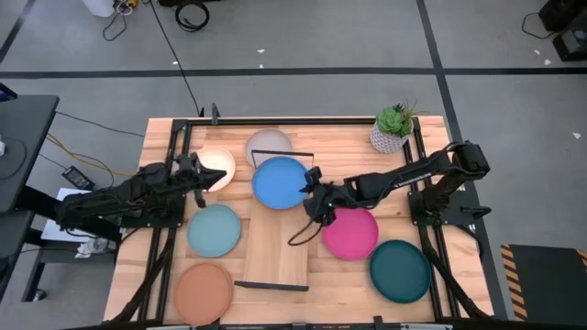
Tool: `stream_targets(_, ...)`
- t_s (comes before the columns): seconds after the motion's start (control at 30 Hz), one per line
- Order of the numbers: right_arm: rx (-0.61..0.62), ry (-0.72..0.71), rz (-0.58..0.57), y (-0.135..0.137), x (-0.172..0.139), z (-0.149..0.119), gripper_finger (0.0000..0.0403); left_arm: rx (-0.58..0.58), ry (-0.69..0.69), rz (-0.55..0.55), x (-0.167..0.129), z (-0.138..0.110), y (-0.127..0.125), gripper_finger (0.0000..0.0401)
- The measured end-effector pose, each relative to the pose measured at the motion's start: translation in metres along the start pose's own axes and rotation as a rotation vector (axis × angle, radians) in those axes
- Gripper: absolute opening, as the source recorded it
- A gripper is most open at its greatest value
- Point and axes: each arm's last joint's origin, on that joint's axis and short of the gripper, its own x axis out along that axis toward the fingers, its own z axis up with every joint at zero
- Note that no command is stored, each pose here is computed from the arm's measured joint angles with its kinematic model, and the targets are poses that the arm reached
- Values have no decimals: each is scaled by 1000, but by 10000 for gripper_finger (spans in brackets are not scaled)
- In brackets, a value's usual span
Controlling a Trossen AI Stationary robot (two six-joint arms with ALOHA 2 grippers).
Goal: Place and stack plates onto a shelf
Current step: Put the white plate on the shelf
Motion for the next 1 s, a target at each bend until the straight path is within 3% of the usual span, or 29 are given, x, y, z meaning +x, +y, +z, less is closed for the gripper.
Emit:
stream_targets(0.17, 49, 72, -53, 8, -25, 2, 178, 10, 125, 30, 9, -1, -1, 11)
stream_targets(0.3, 179, 79, -40, 12, -42, 1, 177, 68, 316, 37, 17, -3, -2, 11)
stream_targets(0.5, 336, 119, -13, 22, -55, -1, 177, 30, 523, 142, 35, -11, -1, 17)
stream_targets(0.63, 353, 125, 2, 30, -56, 0, 177, 67, 652, 269, 46, -19, 3, 56)
stream_targets(0.83, 346, 103, 11, 37, -57, 5, 174, 57, 724, 435, 68, -21, 5, 145)
stream_targets(1.0, 339, 95, 16, 40, -57, 7, 170, 70, 856, 510, 85, -25, 10, 163)
